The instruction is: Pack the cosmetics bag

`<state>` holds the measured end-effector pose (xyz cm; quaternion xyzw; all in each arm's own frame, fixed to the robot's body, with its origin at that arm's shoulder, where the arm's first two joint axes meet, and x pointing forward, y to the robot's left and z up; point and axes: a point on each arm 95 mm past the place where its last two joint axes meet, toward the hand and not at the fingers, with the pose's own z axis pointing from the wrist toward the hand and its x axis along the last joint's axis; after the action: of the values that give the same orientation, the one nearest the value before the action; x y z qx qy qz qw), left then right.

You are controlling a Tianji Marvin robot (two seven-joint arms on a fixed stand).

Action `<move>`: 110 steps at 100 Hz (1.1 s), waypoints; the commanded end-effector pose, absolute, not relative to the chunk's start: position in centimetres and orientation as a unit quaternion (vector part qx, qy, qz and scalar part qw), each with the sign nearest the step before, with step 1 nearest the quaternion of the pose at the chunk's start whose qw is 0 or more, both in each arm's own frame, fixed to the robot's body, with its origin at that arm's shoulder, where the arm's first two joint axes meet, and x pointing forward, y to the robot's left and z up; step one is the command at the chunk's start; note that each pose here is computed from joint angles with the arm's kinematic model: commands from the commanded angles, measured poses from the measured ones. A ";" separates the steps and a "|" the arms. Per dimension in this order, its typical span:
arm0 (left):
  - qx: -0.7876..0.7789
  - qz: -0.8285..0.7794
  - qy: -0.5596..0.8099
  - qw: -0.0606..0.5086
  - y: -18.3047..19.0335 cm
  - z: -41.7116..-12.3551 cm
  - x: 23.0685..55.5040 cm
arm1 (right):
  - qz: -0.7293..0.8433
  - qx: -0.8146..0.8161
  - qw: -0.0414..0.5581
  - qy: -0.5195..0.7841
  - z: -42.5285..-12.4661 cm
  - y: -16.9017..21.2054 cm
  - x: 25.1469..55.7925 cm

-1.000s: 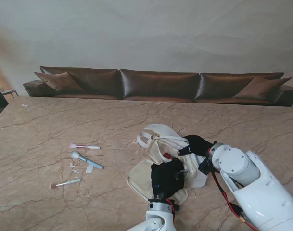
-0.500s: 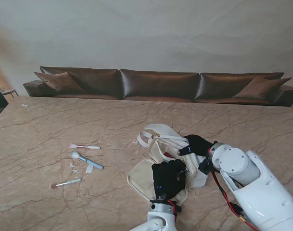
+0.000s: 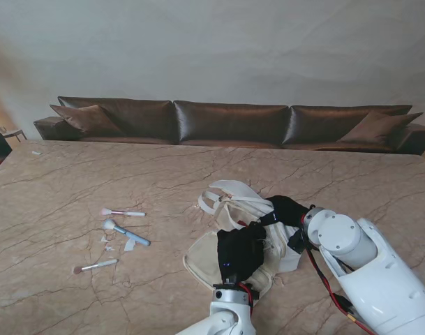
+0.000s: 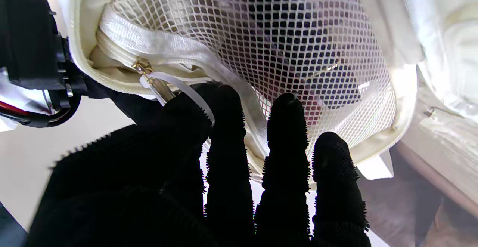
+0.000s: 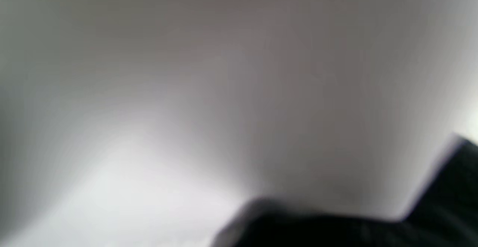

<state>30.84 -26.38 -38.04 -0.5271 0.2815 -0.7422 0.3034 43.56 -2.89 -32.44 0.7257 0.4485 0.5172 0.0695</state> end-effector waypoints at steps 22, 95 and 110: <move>-0.519 -0.736 0.304 0.311 -26.4 -38.3 31.3 | 0.528 0.723 0.060 0.442 -32.5 -2.3 43.0; -0.524 -0.732 0.318 0.297 -26.6 -37.7 32.3 | 0.528 0.714 0.013 0.460 -31.2 -4.9 40.8; -0.537 -0.728 0.313 0.290 -26.5 -37.6 32.3 | 0.525 0.702 0.043 0.480 -31.0 -5.4 39.5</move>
<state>32.51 -26.18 -38.02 -0.5297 0.3190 -0.7271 0.2984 40.30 -5.49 -30.96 0.7109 0.4673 0.5248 0.0279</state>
